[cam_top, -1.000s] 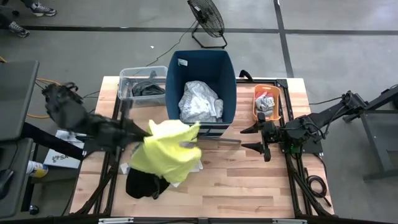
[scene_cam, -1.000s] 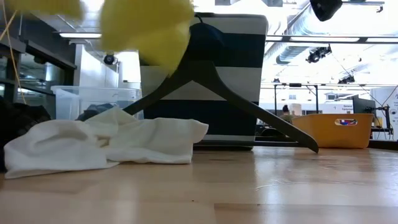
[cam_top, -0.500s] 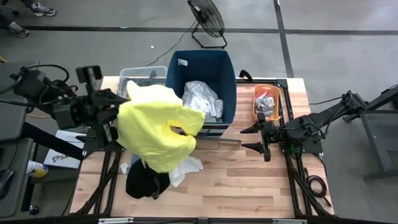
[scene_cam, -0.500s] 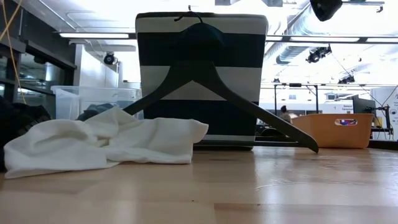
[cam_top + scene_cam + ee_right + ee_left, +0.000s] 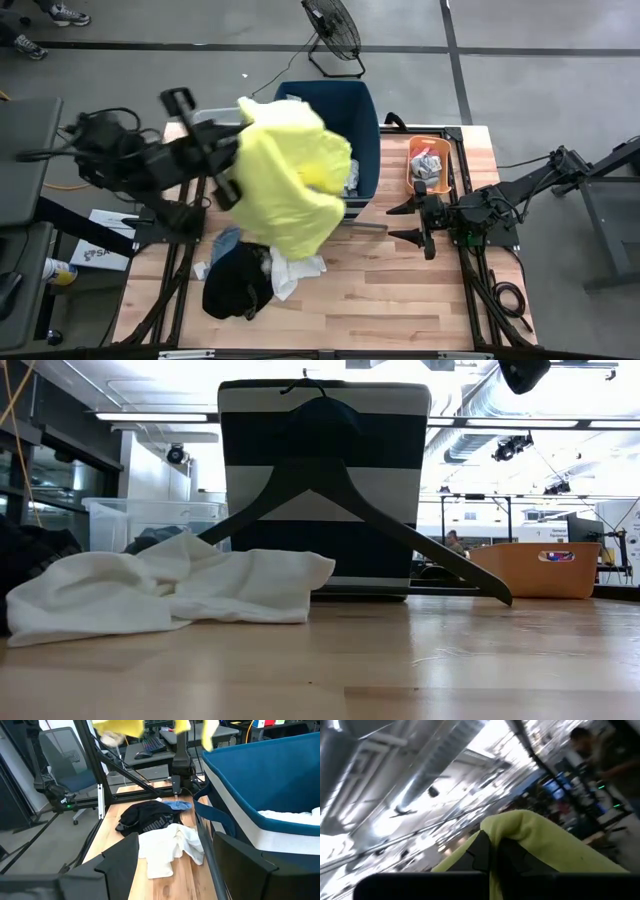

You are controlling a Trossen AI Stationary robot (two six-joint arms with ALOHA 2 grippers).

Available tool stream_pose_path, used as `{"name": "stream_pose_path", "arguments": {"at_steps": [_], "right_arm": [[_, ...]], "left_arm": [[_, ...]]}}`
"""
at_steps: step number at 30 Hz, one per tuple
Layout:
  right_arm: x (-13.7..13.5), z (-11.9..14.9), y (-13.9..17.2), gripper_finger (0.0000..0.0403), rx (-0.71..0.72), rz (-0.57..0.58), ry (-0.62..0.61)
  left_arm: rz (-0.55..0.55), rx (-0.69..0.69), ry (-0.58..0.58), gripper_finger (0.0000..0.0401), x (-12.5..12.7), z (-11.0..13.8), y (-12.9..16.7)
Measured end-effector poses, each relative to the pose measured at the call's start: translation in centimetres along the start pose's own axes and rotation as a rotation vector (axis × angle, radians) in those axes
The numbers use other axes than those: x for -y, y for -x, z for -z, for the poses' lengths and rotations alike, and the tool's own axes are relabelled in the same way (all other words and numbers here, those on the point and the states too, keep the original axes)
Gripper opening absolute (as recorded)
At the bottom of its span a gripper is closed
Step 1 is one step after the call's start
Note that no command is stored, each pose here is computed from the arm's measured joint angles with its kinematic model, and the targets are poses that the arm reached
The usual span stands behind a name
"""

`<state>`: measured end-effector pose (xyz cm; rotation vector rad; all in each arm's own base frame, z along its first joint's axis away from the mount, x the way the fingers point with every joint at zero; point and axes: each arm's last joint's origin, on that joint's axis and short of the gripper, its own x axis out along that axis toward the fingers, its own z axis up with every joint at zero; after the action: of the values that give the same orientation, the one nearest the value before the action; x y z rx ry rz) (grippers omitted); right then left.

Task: Pick & Place Cloths
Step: Put the yellow shirt into the blue laundry organizer

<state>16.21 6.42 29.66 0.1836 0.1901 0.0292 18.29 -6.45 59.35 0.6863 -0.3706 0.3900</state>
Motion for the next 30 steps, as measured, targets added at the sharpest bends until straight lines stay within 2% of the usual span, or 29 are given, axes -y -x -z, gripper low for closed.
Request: {"name": "stream_pose_path", "arguments": {"at_steps": [11,20,30], "right_arm": [[0.0,0.0,0.0,0.0247,0.0,0.0,0.0],[0.0,0.0,0.0,0.0247,0.0,0.0,0.0],[0.0,0.0,0.0,0.0247,0.0,0.0,0.0]], "left_arm": [[-0.214,-0.098,0.01,0.0005,1.2,4.2,-5.4],[-0.452,-0.31,0.01,0.0005,2.0,8.1,-8.6],[-0.564,-0.465,0.002,0.0005,3.2,12.4,-11.1]]}}
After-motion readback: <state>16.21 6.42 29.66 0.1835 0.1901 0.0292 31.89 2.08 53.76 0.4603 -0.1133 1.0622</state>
